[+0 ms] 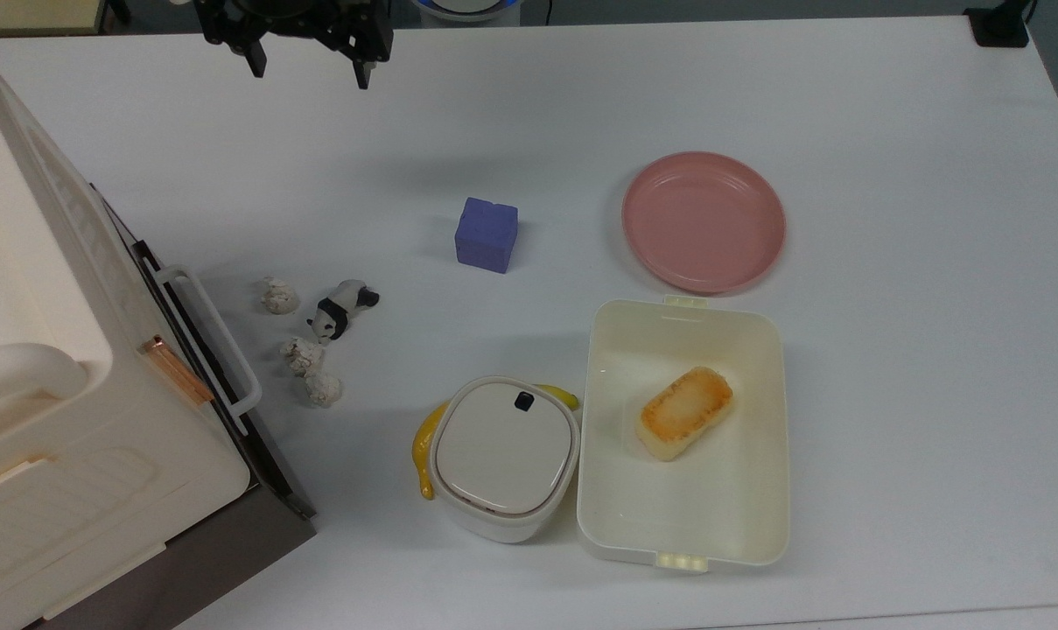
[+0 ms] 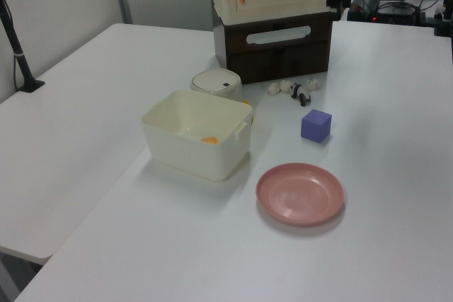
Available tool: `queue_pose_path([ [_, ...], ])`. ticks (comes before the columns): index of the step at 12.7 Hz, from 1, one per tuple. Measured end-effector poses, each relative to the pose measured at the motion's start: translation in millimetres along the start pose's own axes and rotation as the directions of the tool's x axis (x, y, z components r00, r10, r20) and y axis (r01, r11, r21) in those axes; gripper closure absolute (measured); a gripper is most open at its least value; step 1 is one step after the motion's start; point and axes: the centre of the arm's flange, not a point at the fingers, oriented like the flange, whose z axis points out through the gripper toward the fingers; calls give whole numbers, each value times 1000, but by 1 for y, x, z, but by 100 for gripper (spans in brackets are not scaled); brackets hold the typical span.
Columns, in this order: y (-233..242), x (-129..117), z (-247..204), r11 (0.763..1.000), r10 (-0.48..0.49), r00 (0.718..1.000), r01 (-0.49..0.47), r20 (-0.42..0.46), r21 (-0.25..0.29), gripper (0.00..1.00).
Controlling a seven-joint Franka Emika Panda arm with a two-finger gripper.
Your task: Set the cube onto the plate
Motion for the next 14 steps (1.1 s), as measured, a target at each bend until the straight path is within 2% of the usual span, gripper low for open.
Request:
queue_pose_path([
  [4, -4, 12, 6, 1000, -9, 998, 9, -55, -6, 0],
  [8, -17, 15, 22, 1000, -30, 999, 30, -32, 4, 0],
  [10, -31, 14, 42, 998, 13, 1000, -13, 8, 54, 0],
  [12, -48, 14, 67, 996, 53, 997, -56, 58, 64, 0],
  [14, -60, 20, 94, 993, 92, 995, -94, 44, 64, 0],
])
